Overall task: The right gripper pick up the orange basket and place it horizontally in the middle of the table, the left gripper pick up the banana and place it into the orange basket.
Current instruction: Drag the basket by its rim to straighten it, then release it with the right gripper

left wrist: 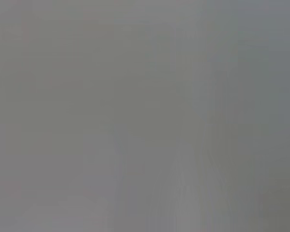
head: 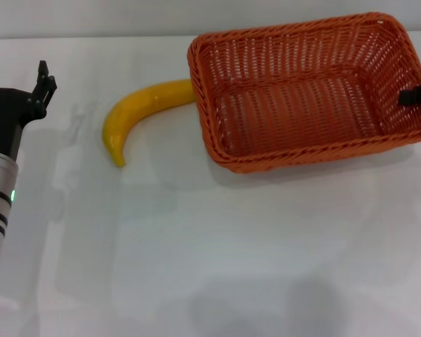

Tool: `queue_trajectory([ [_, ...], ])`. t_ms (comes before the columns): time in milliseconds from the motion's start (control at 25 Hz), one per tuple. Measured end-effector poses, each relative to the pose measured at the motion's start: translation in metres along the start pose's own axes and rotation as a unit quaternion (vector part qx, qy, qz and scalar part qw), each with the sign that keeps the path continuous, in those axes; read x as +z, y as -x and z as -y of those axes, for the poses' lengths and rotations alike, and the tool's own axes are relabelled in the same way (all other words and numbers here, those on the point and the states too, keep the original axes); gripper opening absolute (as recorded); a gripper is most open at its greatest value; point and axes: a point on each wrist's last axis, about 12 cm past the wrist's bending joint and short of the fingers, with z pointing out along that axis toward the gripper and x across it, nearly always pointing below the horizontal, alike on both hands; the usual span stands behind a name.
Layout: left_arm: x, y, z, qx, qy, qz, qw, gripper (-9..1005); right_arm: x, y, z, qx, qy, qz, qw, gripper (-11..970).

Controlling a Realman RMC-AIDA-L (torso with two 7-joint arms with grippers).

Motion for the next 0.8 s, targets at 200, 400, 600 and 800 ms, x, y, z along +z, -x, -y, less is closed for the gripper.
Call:
queue_trajectory([
  [200,-0.0003,-0.0002,-0.0001,0.000,0.000,0.000,1.000,879,0.0012,-0.0009,0.0006,0.000,-0.003,0.003,1.000,197],
  [400,-0.0010,-0.0007,-0.0006,0.000,0.001,-0.001,1.000,879,0.0033,-0.0028,0.0011,0.002,-0.005,0.004,1.000,201],
  [600,-0.0013,-0.0009,-0.0008,0.000,0.001,-0.002,1.000,879,0.0043,-0.0059,0.0018,0.003,-0.009,0.007,1.000,204],
  [800,-0.0013,-0.0009,-0.0008,0.000,0.001,-0.002,1.000,879,0.0045,-0.0053,0.0014,0.004,-0.007,0.011,1.000,208],
])
